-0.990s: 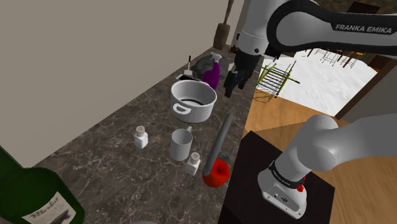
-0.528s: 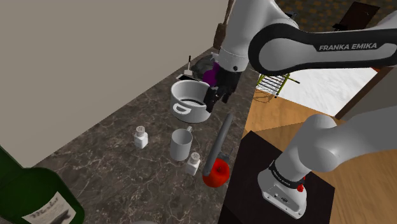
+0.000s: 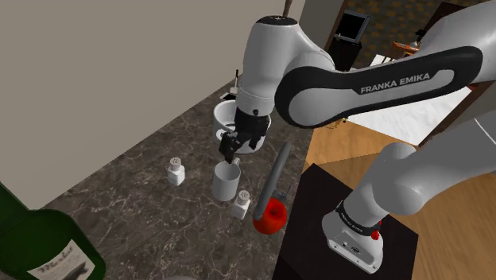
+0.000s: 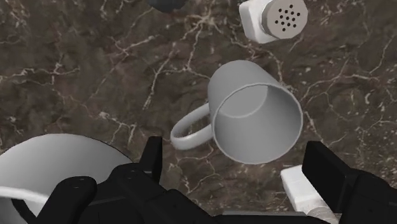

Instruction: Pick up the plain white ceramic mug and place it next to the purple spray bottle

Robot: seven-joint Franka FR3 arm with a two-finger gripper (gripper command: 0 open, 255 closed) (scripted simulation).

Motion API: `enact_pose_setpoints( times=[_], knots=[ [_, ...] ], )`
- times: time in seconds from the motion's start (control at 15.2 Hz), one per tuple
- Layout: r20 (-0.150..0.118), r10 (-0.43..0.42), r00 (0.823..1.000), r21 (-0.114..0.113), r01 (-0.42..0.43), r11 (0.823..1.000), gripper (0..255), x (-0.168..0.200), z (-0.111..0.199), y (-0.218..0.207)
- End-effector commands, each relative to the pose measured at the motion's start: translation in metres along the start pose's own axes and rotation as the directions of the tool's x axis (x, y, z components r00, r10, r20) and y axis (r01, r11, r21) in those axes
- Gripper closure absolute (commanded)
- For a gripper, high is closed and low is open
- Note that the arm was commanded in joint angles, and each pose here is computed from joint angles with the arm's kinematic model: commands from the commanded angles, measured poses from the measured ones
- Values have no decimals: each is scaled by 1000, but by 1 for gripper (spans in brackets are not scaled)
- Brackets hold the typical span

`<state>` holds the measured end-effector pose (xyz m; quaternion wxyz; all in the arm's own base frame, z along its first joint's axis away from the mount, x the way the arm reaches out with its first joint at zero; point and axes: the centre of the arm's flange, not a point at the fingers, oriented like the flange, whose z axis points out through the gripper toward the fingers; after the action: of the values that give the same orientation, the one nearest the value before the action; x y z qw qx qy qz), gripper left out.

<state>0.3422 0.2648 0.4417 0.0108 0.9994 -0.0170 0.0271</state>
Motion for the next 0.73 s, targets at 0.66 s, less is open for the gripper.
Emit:
enact_pose_setpoints(
  times=[0.66],
  knots=[
    [-15, 17, 1000, 14, -16, 1000, 0, 7, 61, -65]
  ],
)
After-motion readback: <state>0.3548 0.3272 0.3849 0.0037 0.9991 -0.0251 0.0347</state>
